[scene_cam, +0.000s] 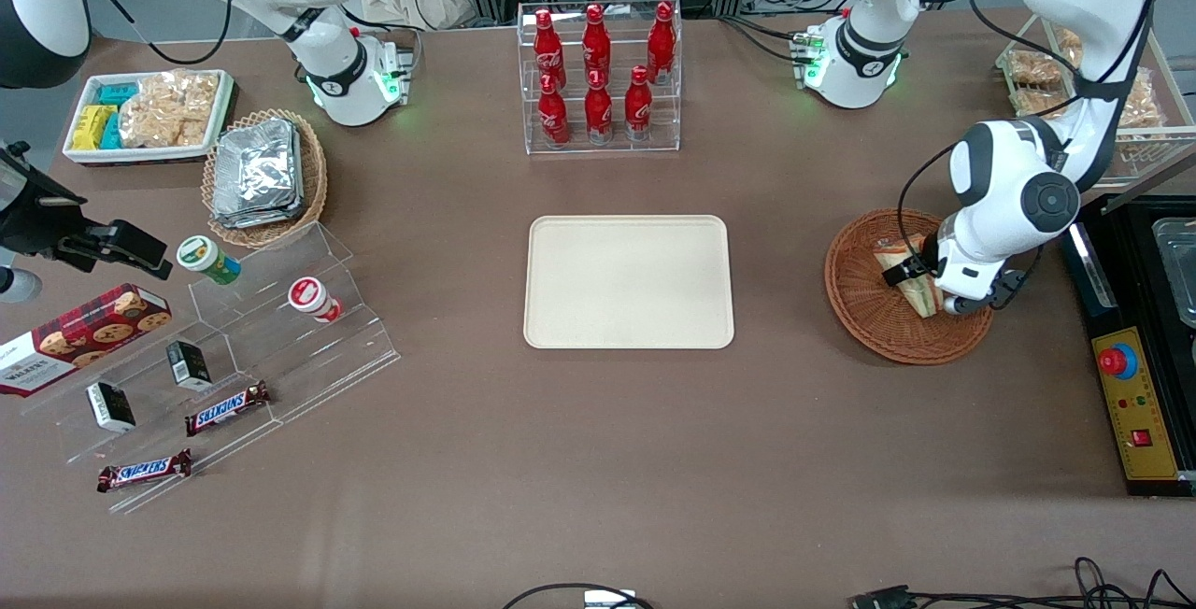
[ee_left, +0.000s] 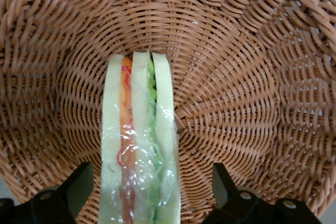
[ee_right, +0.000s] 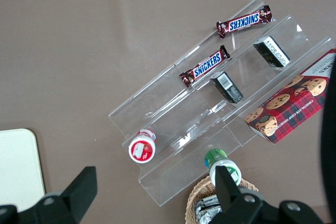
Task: Place sandwich from basket to tray
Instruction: 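Lower the left gripper and grasp the wrapped sandwich upright, then lift the sandwich out of the basket and carry it over the cream tray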
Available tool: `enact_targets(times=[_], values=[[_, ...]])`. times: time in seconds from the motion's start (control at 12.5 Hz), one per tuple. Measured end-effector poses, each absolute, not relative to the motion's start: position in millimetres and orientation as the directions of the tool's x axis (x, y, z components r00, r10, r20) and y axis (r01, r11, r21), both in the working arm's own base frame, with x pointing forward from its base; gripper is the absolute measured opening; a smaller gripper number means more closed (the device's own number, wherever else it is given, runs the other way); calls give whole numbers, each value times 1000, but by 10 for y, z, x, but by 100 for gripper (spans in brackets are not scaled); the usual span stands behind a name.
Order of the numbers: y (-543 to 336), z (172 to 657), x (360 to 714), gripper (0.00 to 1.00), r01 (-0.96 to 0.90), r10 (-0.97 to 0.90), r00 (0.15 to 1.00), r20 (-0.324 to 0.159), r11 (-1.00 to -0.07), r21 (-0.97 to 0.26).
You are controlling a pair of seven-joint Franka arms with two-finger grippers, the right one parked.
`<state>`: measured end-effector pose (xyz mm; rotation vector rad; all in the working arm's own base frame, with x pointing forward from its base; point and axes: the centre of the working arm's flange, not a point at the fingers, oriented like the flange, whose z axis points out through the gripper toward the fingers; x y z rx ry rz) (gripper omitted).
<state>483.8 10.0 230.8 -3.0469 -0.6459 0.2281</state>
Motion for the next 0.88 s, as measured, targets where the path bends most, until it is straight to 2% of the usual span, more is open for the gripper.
enact_targets(times=[0.4,0.64,0.72,0.88], values=[[59,2328,4850,44,401,404,905,-132,-915,-53],[74,2524,4875,33,398,404,903,-142,-915,-72],[85,2755,4898,32,393,403,903,-149,-915,-92],[95,3517,4967,21,349,370,912,-177,-927,-135]])
